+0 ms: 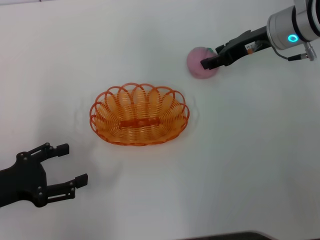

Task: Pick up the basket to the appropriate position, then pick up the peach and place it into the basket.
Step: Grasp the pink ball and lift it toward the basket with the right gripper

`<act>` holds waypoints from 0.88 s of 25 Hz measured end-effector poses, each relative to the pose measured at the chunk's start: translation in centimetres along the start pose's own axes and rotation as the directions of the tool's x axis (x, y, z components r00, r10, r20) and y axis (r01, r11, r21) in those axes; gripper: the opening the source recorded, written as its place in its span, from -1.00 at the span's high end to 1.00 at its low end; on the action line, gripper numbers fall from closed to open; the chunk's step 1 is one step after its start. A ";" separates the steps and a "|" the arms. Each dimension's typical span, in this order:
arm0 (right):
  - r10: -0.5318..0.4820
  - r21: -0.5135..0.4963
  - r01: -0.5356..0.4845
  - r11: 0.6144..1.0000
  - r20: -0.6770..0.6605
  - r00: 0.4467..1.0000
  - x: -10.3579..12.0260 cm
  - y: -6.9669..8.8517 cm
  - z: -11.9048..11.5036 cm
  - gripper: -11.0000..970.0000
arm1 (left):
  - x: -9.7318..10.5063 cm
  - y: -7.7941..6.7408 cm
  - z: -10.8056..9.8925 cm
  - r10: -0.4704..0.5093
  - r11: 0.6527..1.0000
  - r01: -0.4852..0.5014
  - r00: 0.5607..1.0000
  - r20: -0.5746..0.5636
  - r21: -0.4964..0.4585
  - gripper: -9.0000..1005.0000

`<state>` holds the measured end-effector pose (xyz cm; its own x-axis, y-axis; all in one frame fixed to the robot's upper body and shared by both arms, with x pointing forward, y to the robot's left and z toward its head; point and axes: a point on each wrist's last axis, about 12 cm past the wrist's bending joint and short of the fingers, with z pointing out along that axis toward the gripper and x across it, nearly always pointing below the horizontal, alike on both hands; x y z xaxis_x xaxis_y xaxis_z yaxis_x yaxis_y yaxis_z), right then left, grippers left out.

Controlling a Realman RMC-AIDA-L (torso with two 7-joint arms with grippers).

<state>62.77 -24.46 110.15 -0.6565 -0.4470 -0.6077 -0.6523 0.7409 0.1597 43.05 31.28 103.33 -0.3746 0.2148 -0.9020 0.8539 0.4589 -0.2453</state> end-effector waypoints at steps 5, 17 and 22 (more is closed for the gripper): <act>-0.014 -0.005 0.014 1.000 -0.013 1.000 0.0 0.3 0.2 -0.15 | 0.0 0.0 0.0 0.000 1.000 0.000 1.000 0.000 0.000 -0.80; 0.016 -0.013 -0.015 1.000 0.032 0.999 -0.1 0.1 -0.2 0.54 | -0.1 0.0 0.0 -0.007 1.000 0.007 1.000 0.000 0.000 -0.80; 0.031 -0.024 -0.030 0.999 0.079 0.996 -0.2 -0.2 -1.5 0.61 | -0.1 0.1 0.1 -0.005 1.000 0.005 1.000 0.000 0.001 -0.80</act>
<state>62.51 -25.29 111.37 -0.6447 -0.3825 -0.6619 -0.6416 0.7414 0.1965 43.21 31.24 103.41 -0.3784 0.2126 -0.9009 0.8527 0.4587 -0.2499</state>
